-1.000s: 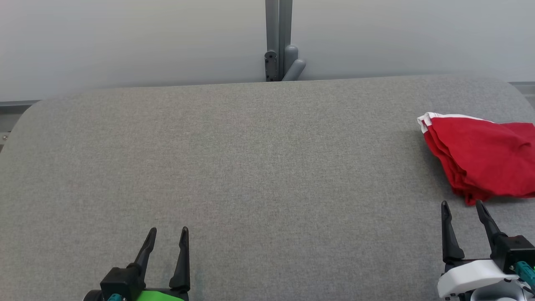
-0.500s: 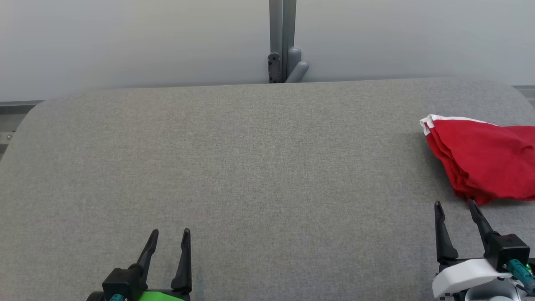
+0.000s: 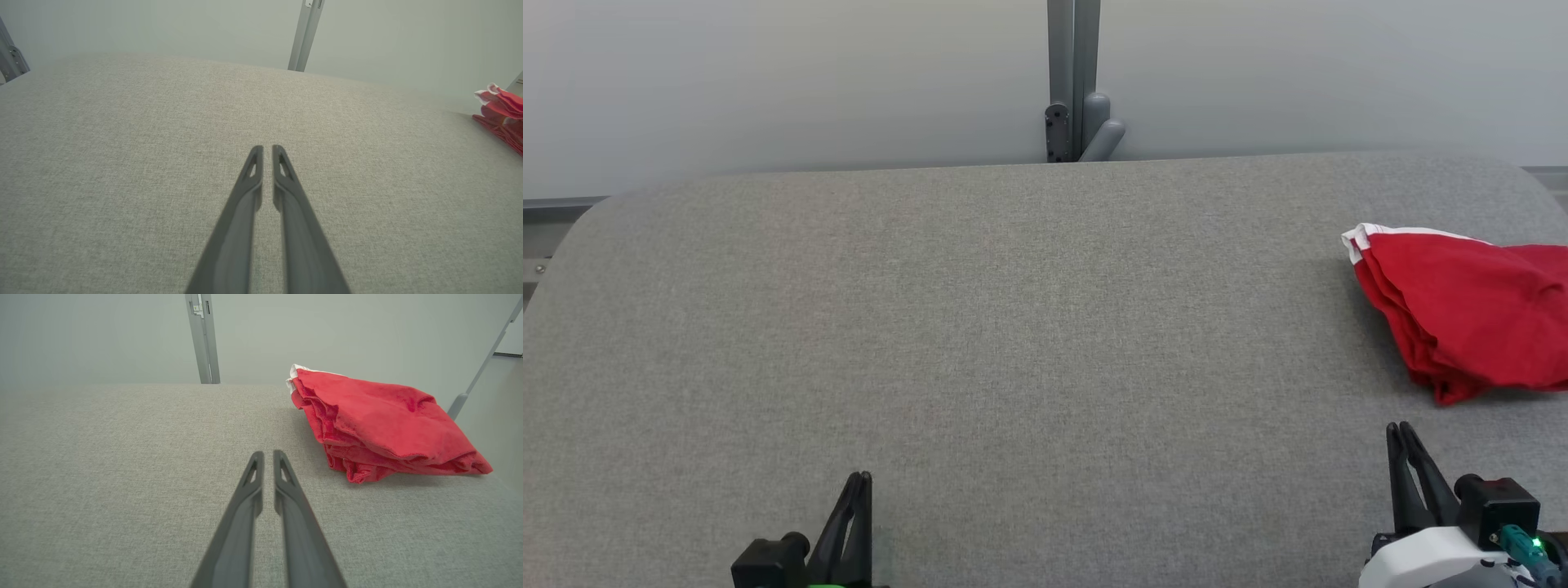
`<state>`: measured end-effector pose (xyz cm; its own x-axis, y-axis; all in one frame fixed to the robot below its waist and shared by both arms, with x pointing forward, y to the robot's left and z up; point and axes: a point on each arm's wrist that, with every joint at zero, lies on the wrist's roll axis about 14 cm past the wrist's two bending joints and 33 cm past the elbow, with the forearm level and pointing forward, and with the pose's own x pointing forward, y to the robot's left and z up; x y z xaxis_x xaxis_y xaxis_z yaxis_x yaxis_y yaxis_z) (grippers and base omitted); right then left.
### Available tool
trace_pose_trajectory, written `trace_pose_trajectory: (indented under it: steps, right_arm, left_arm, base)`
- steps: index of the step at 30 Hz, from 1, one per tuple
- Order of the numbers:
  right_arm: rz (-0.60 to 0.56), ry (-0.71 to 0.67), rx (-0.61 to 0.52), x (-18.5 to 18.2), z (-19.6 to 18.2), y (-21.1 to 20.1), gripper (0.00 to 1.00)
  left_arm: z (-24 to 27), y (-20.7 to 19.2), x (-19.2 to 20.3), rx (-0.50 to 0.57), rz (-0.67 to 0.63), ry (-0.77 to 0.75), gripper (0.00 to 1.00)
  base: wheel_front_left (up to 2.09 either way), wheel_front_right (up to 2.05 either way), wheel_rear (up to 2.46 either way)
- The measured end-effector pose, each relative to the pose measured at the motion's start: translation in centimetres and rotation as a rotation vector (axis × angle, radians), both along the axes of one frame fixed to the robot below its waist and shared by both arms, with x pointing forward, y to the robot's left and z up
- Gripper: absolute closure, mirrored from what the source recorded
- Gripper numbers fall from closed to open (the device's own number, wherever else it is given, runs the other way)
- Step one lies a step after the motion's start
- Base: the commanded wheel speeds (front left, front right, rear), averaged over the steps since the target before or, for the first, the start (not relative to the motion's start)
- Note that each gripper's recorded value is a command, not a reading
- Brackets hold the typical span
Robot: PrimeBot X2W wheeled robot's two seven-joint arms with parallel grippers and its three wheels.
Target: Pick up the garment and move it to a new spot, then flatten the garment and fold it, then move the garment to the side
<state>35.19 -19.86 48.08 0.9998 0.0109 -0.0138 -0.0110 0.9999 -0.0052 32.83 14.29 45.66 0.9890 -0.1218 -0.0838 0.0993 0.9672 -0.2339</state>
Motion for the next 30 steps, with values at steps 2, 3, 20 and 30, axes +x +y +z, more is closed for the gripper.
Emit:
trace_pose_trajectory:
  steps: [2, 3, 20, 30]
  right_arm:
    - [-0.003, 0.025, 0.009, -0.2, -0.7, 0.0, 1.00]
    - [-0.009, 0.037, 0.023, -0.2, -1.0, -0.1, 1.00]
    - [-0.084, 0.050, 0.362, 0.3, -0.9, -0.9, 1.00]
    - [-0.106, 0.045, 0.536, 0.8, -0.5, -1.0, 1.00]
  left_arm:
    - [-0.5, 0.0, -0.2, -0.003, 0.002, 0.017, 1.00]
    - [-0.6, 0.1, -0.2, -0.015, 0.006, 0.024, 1.00]
    - [-0.6, 1.9, 0.6, -0.294, 0.112, 0.077, 1.00]
    - [0.0, 2.6, 1.5, -0.440, 0.148, 0.082, 1.00]
  base:
    - [0.00, 0.00, 0.00]
    - [0.00, 0.00, 0.00]
    - [0.00, 0.00, 0.00]
    - [0.00, 0.00, 0.00]
